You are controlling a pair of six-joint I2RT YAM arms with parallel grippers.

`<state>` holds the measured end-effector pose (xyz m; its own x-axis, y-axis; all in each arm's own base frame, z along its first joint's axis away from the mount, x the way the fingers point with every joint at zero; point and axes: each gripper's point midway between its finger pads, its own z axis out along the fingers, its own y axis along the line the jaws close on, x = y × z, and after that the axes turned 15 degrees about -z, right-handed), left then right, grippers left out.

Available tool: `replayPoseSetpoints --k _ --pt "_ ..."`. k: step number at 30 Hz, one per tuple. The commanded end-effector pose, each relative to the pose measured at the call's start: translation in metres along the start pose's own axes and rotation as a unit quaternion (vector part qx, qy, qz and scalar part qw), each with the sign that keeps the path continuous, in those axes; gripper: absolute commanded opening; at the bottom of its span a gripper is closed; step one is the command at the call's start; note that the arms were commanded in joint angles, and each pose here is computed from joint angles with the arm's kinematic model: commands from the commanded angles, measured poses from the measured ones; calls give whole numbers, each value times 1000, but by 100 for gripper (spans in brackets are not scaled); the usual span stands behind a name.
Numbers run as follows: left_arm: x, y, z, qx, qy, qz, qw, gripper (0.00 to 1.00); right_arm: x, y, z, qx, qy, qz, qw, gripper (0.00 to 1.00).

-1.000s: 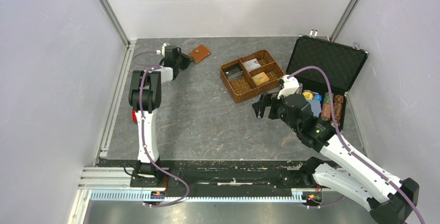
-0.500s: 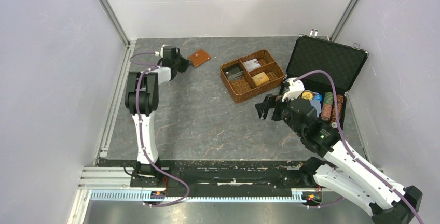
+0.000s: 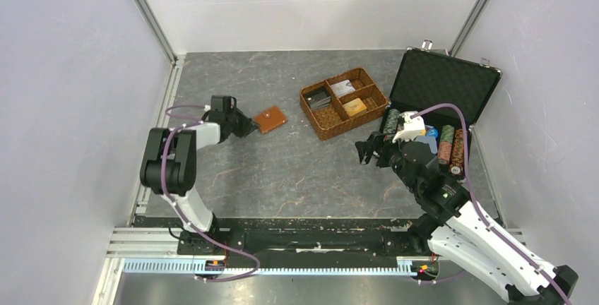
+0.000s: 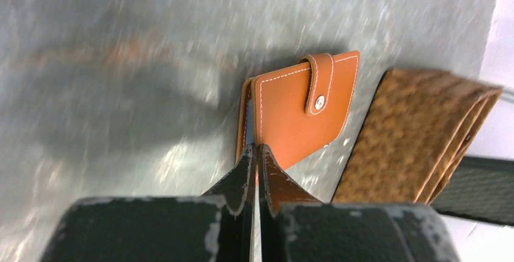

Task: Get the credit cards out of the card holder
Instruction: Move the card holder to the center of the board.

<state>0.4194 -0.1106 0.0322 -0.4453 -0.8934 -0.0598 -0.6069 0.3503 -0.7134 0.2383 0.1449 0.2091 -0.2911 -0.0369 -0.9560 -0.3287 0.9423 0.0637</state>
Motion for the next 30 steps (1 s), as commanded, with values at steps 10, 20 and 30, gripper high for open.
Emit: replayPoseSetpoints --k 10,20,30 --pt "84 69 -105 -33 64 110 991 2 -7 -4 8 12 0 -44 999 96" --pt "166 105 -136 -28 202 168 964 2 -14 11 14 -34 5 -111 993 92" --pt "203 96 -141 16 307 240 921 2 13 74 16 -218 -29 -125 968 68"
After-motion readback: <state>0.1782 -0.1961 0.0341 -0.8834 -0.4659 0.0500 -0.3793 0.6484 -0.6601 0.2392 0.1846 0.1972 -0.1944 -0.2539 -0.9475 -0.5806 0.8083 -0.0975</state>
